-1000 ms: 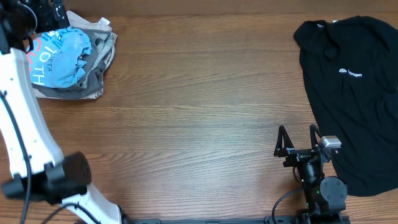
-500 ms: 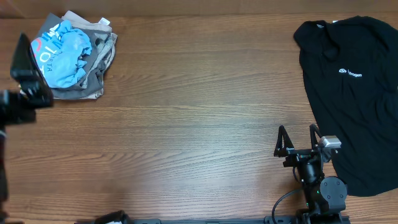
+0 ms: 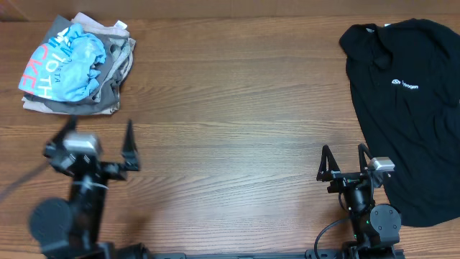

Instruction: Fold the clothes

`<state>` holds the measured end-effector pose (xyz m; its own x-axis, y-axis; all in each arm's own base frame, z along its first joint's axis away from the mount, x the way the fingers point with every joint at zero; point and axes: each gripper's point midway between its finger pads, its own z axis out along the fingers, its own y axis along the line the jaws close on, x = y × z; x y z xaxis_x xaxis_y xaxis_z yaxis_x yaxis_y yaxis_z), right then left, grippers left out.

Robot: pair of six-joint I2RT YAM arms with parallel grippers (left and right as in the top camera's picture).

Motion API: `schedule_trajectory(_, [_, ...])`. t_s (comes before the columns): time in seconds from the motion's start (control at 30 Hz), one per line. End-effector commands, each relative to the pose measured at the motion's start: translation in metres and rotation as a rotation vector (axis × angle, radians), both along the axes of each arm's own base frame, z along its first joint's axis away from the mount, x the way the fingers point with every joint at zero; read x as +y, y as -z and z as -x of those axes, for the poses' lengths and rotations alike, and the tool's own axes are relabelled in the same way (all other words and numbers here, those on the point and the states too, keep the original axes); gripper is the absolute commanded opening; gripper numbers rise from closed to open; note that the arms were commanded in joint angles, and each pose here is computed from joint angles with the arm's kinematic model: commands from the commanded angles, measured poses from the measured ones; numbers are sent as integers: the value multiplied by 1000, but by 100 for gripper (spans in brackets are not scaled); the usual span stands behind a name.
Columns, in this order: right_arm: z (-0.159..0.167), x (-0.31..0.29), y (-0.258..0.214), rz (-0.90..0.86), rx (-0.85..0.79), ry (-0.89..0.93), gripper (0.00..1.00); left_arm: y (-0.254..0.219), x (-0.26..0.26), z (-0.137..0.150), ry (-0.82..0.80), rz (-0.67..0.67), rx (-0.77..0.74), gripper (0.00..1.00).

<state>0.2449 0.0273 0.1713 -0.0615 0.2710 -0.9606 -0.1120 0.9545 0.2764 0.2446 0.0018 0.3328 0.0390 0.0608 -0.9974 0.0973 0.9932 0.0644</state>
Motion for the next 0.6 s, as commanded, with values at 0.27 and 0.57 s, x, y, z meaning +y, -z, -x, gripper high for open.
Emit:
schedule_trajectory(0.27, [0,-1,1,-2,-7,5,100,85,-15,9,28,-21,-138,100])
schedule_trajectory(0.57, [0,-1,1,-2,-7,5,100,119,-16,3,28,-14,-122,100])
